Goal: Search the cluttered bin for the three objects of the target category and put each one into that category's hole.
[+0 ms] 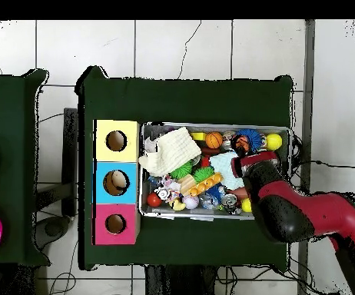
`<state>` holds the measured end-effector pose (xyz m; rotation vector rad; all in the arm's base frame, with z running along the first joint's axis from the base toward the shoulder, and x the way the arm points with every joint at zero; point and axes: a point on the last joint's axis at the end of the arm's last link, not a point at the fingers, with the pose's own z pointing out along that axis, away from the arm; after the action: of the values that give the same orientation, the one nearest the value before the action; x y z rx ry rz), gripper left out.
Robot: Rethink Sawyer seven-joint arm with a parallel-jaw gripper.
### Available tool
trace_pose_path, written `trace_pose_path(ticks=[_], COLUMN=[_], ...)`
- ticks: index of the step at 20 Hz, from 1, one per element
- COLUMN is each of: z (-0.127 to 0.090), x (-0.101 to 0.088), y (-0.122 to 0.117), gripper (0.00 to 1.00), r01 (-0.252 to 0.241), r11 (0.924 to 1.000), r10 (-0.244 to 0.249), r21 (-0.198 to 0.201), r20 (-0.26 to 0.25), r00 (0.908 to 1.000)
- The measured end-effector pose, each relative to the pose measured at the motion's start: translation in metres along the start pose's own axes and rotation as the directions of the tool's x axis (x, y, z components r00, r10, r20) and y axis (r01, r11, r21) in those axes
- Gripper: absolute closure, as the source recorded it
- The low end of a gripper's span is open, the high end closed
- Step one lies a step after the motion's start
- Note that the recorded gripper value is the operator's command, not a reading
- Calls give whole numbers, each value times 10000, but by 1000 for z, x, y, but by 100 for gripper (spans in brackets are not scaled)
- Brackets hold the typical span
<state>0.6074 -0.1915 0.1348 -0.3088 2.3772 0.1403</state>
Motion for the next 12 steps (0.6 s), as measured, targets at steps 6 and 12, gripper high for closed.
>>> trace_pose_path(ticks=[6,12], z=[-6,-16], x=[17,29], y=[31,69], gripper=[100,100], r01=[-325,-972], r11=[9975,9857], r10=[299,851], r21=[-623,-1379], r20=[-419,-908], r00=[9987,9922])
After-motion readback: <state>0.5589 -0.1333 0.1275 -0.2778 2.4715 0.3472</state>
